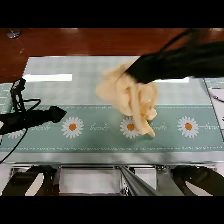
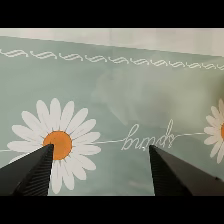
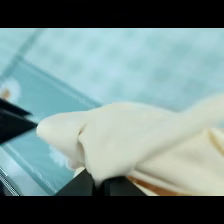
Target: Fold the shirts.
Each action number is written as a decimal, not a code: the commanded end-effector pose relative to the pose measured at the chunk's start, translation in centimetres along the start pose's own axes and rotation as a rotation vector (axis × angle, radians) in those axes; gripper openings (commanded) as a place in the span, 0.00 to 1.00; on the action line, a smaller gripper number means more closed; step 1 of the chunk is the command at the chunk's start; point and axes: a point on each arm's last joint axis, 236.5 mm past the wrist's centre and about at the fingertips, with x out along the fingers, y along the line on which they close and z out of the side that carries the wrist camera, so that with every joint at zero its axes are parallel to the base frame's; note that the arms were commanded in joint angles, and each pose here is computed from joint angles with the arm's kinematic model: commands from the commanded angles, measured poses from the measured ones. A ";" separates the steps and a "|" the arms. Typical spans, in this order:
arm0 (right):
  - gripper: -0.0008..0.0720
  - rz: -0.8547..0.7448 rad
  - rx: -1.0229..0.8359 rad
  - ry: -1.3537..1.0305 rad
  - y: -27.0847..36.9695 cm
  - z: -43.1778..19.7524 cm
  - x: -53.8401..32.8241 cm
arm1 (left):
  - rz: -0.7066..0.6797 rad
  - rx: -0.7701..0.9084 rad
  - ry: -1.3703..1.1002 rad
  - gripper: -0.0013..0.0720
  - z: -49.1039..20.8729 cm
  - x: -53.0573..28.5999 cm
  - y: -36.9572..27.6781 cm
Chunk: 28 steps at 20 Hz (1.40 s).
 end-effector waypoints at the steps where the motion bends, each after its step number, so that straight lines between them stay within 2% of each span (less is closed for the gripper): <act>1: 0.04 -0.086 -0.016 0.244 0.2 -6.6 11.5 | -0.001 0.001 0.000 0.98 0.0 0.0 0.0; 5: 0.04 0.062 0.175 0.344 3.3 -11.2 21.5 | 0.001 0.000 0.000 0.98 0.0 0.1 0.0; 6: 0.20 0.093 0.219 0.350 3.5 -11.4 22.5 | 0.001 0.010 0.003 0.98 0.0 0.2 0.1; 7: 0.72 0.109 0.250 0.355 3.1 -11.1 22.7 | 0.002 0.022 0.006 0.98 -0.1 0.2 0.1; 8: 0.87 0.108 0.248 0.360 1.8 -10.3 21.9 | 0.002 0.039 0.007 0.98 -0.1 0.3 0.1; 10: 0.87 0.068 0.254 0.378 -2.3 -8.2 17.9 | 0.030 0.116 0.017 0.98 -0.1 0.1 0.8; 11: 0.87 0.021 0.275 0.361 -5.5 -6.7 14.6 | 0.104 0.131 0.015 0.98 0.5 -0.3 2.7; 12: 0.87 -0.047 0.291 0.325 -9.0 -5.3 11.0 | 0.160 0.096 0.007 0.98 1.1 -0.7 4.4; 14: 0.87 -0.240 0.349 0.225 -16.4 -3.5 2.6 | 0.177 -0.009 0.037 0.98 0.6 -0.9 6.4; 16: 0.87 -0.414 0.438 0.126 -22.0 -5.0 -4.2 | 0.059 -0.157 0.127 0.98 -1.9 1.1 5.1; 18: 0.87 -0.486 0.559 0.076 -25.0 -9.8 -6.6 | -0.090 -0.258 0.190 0.98 -4.5 4.3 3.1; 21: 0.87 -0.462 0.727 0.122 -25.0 -19.6 -4.5 | -0.289 -0.391 0.131 0.98 -3.5 7.2 0.6; 23: 0.87 -0.423 0.803 0.187 -23.6 -25.0 -2.5 | -0.392 -0.409 0.103 0.98 -2.2 7.8 -0.7; 28: 0.87 -0.268 0.932 0.223 -20.4 -29.5 1.2 | -0.446 -0.443 0.021 0.97 -0.1 9.6 -0.2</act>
